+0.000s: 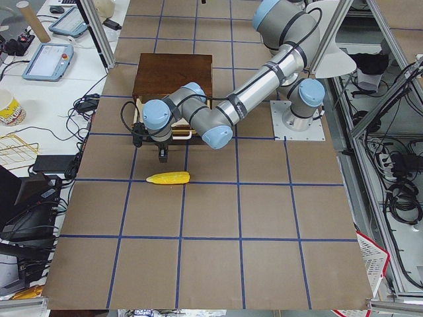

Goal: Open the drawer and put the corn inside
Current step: 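Lower the left gripper and grasp the yellow corn cob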

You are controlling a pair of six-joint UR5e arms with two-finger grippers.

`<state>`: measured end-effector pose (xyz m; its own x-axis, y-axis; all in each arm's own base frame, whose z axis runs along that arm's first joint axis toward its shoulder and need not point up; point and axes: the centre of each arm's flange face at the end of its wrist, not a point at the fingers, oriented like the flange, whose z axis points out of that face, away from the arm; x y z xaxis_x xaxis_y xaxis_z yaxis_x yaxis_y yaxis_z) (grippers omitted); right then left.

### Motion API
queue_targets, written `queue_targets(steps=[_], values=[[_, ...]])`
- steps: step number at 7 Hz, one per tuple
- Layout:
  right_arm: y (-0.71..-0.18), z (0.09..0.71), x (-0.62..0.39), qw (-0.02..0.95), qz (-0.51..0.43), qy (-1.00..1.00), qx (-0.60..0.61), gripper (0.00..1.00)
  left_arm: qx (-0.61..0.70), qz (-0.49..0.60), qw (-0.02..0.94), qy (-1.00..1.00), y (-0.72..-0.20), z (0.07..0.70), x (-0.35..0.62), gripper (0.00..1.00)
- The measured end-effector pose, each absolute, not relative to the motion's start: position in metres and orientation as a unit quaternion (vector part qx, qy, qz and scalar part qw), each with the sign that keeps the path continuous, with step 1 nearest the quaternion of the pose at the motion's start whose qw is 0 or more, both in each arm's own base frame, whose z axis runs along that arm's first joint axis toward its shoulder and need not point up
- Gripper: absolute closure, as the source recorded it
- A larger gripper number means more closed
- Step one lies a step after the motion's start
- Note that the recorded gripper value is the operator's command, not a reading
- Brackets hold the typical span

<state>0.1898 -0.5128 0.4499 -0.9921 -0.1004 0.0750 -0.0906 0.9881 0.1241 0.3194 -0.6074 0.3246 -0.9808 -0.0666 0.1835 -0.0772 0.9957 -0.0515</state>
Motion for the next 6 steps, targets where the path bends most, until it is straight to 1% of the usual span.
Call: queue_targets(steps=[2, 6], values=[[-0.513, 0.450, 0.190, 0.041, -0.060, -0.996, 0.048, 0.00, 0.042, 0.010, 0.073, -0.996, -0.605, 0.300, 0.336, 0.00], [-0.513, 0.450, 0.190, 0.041, -0.060, -0.996, 0.048, 0.00, 0.047, -0.006, 0.072, -0.996, -0.614, 0.243, 0.351, 0.00]])
